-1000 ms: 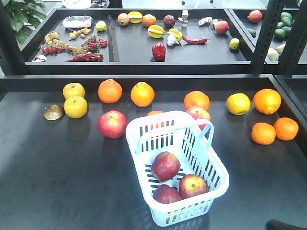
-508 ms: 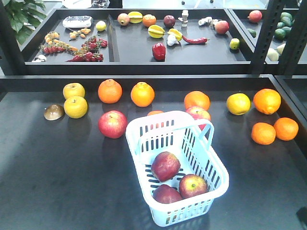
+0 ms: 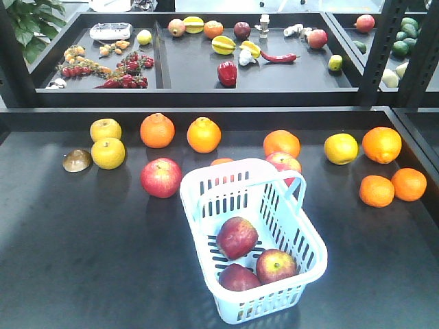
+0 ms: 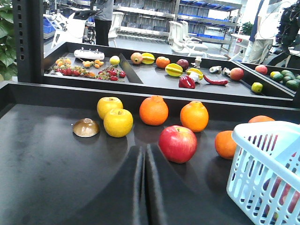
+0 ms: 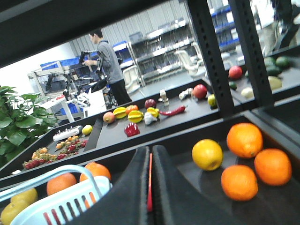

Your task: Pick three apples into basket with both arms

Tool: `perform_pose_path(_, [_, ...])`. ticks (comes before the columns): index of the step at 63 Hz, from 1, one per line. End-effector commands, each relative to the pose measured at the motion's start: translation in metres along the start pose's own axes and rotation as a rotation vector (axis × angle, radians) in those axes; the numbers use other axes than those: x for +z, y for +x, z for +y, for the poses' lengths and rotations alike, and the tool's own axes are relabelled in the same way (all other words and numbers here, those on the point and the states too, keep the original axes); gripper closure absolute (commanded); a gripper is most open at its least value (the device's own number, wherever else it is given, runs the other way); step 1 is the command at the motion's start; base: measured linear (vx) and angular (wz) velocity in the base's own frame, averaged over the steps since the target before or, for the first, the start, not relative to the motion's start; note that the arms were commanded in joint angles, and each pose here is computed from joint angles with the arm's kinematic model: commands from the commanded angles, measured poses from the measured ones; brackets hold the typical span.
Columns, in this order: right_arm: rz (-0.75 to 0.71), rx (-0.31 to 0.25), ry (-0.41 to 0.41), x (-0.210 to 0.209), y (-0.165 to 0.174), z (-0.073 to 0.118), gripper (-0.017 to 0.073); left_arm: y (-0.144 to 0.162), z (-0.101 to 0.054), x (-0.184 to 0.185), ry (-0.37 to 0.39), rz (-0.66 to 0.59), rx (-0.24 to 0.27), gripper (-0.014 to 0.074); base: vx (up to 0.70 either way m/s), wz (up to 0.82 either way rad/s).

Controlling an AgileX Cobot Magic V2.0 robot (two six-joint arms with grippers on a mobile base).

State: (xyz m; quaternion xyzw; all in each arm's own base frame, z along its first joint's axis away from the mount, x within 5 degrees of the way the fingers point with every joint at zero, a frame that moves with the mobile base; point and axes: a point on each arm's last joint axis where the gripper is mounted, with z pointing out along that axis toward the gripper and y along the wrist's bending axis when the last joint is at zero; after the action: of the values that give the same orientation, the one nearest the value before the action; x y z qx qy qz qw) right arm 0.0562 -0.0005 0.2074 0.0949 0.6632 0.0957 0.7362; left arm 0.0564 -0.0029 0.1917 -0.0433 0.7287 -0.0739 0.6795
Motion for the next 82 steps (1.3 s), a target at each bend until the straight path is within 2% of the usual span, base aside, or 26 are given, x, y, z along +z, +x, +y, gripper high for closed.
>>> perform_pose_path(1, [-0.079, -0.069, -0.033, -0.001, -0.0029, 0.0024, 0.0564, -0.0151, -0.0027, -0.003, 0.022, -0.105, -0.01, 0.06, 0.0, 0.0])
perform_pose_path(12, [-0.078, -0.146, -0.029, -0.001, -0.0027, 0.0023, 0.0564, -0.0151, -0.0027, -0.003, 0.022, -0.105, -0.01, 0.06, 0.0, 0.0])
perform_pose_path(82, [-0.078, -0.134, -0.03, -0.001, -0.0031, 0.0023, 0.0564, -0.0151, -0.0027, -0.003, 0.022, -0.105, -0.01, 0.06, 0.0, 0.0])
